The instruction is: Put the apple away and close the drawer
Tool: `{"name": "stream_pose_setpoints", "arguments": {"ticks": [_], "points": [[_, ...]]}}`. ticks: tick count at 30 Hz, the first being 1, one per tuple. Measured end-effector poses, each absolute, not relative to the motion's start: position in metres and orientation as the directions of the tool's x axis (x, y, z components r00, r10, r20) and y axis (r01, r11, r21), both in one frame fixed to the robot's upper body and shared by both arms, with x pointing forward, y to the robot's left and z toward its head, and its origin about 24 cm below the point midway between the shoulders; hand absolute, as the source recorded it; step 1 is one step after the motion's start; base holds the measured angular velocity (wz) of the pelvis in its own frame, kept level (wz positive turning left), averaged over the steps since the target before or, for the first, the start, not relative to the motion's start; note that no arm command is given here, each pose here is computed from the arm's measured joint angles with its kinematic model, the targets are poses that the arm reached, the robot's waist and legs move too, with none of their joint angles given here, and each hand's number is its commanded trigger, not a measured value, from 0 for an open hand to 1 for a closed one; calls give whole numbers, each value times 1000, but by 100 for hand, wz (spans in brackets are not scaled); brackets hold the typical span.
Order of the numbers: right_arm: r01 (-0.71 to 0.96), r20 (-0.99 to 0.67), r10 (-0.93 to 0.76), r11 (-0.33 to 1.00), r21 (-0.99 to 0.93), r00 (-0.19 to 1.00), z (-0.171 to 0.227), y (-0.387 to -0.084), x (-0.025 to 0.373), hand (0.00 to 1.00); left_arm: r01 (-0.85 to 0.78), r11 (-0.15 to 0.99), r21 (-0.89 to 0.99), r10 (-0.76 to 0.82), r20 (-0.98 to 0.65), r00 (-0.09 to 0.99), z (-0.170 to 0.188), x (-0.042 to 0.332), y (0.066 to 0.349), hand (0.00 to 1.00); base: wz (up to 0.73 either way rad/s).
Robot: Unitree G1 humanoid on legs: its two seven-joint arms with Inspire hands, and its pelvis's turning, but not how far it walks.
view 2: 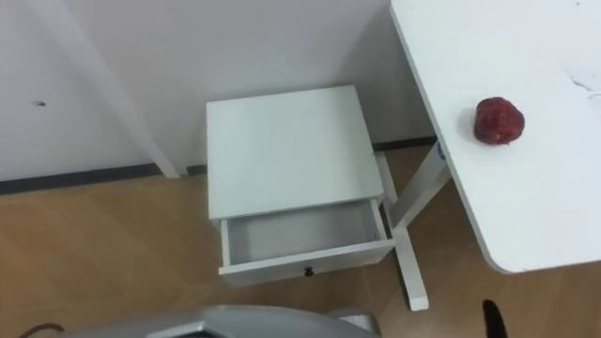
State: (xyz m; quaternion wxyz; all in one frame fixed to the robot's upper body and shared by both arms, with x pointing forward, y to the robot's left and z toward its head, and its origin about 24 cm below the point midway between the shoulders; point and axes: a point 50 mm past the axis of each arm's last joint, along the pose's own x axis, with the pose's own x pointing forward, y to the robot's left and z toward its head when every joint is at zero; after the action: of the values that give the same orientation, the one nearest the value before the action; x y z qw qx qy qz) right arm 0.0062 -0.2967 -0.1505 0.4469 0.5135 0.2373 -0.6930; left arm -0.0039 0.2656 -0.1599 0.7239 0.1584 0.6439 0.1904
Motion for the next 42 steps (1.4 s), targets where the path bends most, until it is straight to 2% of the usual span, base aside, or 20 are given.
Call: {"name": "stream_pose_setpoints", "arguments": {"ticks": [7, 16, 21, 25, 28, 30, 36, 42], "points": [[818, -909, -412, -544, 188, -65, -135, -316, 33, 0, -60, 861, 504, 508, -852, 131, -154, 2, 279, 0, -6], [715, -830, -547, -622, 318, -107, -83, -371, 54, 0, -73, 844, 531, 534, -824, 189, -147, 4, 286, 0, 0], [754, -672, -731, -508, 416, -122, -33, -399, 76, 0, -81, 842, 534, 537, -810, 238, -145, 12, 288, 0, 1], [762, -580, -802, -462, 453, -142, -6, -406, 86, 0, -82, 845, 529, 531, -808, 255, -145, 13, 287, 0, 0], [835, -436, -888, -348, 425, -148, 14, -406, 96, 0, -79, 859, 506, 508, -821, 261, -147, 16, 282, 0, -6], [894, -301, -947, -230, 385, -114, 29, -402, 108, 0, -75, 863, 500, 501, -825, 261, -148, 16, 280, 0, -10], [959, -35, -999, 1, 284, 12, 57, -385, 133, 0, -19, 876, 482, 471, -845, 253, -152, 9, 273, 0, 0], [972, 105, -979, 187, 143, 172, 61, -367, 148, 0, 6, 887, 461, 447, -863, 237, -155, 5, 269, 0, -1]]}}
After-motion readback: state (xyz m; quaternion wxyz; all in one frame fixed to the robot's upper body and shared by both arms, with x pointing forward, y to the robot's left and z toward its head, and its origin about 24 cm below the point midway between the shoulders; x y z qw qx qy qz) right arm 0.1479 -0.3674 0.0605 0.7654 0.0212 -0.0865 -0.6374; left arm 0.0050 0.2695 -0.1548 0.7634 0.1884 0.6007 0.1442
